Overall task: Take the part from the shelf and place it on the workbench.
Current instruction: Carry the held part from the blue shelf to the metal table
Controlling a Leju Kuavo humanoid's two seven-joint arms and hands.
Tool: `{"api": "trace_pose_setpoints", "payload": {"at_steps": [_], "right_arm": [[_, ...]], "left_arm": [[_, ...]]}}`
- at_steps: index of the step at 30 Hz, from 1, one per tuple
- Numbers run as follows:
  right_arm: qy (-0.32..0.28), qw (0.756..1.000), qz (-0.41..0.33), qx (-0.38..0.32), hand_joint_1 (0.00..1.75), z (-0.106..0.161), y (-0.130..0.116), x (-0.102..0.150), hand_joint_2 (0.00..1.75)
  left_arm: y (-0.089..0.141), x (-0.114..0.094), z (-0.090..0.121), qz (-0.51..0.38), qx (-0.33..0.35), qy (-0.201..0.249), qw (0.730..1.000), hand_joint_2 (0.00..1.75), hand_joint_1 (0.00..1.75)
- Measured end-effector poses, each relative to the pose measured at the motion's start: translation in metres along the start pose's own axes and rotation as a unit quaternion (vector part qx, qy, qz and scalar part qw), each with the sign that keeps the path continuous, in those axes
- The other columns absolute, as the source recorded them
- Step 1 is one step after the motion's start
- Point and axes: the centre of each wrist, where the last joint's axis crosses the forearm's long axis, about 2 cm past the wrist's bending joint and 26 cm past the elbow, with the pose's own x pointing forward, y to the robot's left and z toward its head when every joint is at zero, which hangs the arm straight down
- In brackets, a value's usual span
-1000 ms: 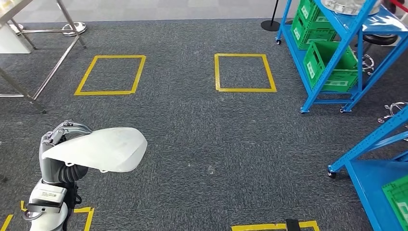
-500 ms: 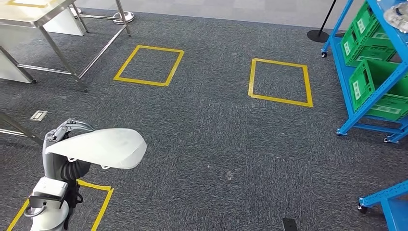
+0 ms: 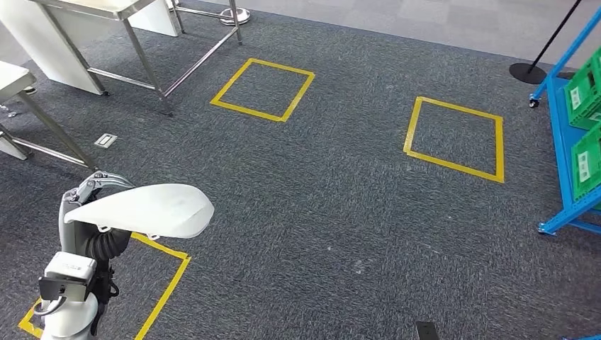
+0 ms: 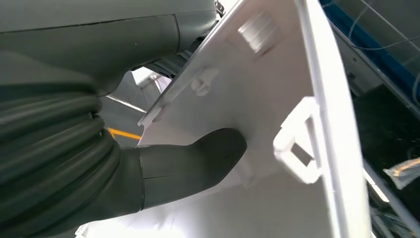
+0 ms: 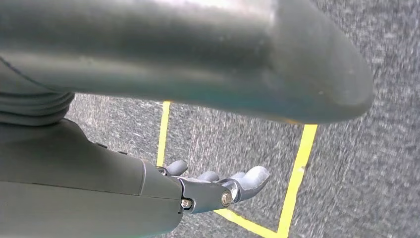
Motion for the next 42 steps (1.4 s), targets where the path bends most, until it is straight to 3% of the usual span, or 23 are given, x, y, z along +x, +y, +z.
{"api": "trace_pose_setpoints", "payload": {"at_steps": [25,42], "right_arm": [[0.011,1.000,0.003,0.006,0.00,0.002,0.004,-0.008,0.00],[-0.003,1.000,0.017,0.008,0.00,0.000,0.003,0.000,0.00]], "left_arm": [[0.001,0.006,0.014,-0.003,0.015,-0.001,1.000,1.75,1.75],[0.008,0.011,0.005,-0.009,0.041,-0.015,0.999,1.75,1.75]]}}
